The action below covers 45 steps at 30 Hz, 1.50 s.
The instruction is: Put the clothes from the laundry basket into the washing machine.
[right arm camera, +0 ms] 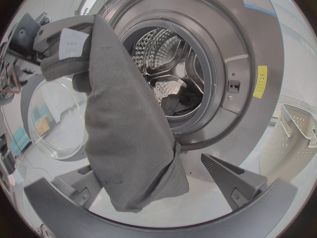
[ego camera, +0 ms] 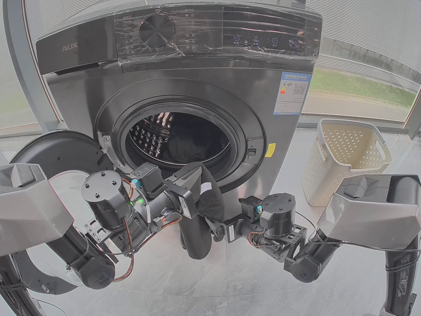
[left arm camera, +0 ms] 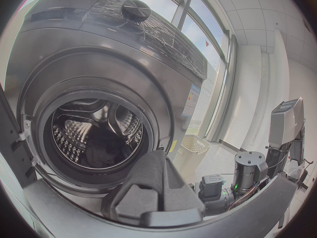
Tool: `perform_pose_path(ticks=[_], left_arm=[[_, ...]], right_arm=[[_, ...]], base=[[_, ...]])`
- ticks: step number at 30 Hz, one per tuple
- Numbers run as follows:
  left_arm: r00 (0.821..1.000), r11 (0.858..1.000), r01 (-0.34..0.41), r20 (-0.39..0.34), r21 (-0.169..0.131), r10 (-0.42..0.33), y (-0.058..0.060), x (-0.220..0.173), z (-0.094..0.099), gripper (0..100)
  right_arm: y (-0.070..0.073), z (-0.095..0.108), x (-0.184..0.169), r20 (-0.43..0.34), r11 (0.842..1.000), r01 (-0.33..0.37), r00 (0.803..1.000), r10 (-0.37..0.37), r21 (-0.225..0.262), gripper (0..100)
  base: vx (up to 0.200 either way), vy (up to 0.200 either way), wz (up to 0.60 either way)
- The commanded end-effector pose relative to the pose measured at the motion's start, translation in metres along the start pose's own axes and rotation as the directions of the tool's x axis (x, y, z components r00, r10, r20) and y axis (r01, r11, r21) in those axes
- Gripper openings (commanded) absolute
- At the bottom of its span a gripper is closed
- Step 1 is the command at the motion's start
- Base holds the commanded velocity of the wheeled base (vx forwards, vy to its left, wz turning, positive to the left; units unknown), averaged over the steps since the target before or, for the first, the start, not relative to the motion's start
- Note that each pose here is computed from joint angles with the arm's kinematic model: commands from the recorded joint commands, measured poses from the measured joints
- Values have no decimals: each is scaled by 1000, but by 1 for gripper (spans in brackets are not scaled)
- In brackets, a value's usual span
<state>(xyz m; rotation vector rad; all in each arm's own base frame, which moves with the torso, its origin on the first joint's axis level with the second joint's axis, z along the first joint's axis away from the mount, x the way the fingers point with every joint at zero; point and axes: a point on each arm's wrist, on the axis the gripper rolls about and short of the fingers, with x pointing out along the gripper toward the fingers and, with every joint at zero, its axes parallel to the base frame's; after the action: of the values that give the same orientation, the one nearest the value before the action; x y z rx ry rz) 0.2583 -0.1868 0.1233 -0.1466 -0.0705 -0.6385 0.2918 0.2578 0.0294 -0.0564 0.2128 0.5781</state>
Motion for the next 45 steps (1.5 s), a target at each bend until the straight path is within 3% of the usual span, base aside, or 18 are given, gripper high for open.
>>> perform_pose_path(ticks=[1,6,7,13,20,28,36,45], left_arm=[[1000,1000,0,-3,0,0,0,0,-1,0],[1000,1000,-4,-9,0,4,1,-1,-2,0],[1000,1000,-4,-9,0,4,1,-1,-2,0],[1000,1000,-4,-11,0,4,1,-1,-2,0],[999,1000,-12,-36,2,12,4,-2,-9,0],[999,1000,12,-30,-2,-12,-3,-7,-5,0],[1000,1000,20,-14,-4,-20,-6,-14,4,0],[1000,1000,10,-23,-4,-10,-5,-14,1,0]], right_arm=[[1,4,7,29,1000,2,1000,-2,8,100],[1,10,9,55,1000,8,998,-9,18,100],[1,11,9,61,1000,8,998,-9,19,0],[-4,18,6,81,999,20,996,-23,38,0],[-11,36,-29,96,999,18,995,-22,42,0],[-12,53,-54,129,998,13,991,-21,65,0],[-12,56,-56,136,997,15,990,-25,74,0],[-13,52,-57,121,996,20,992,-30,85,0]], base=[[0,0,0],[0,0,0],[0,0,0],[0,0,0],[0,0,0],[0,0,0],[0,0,0],[0,0,0]])
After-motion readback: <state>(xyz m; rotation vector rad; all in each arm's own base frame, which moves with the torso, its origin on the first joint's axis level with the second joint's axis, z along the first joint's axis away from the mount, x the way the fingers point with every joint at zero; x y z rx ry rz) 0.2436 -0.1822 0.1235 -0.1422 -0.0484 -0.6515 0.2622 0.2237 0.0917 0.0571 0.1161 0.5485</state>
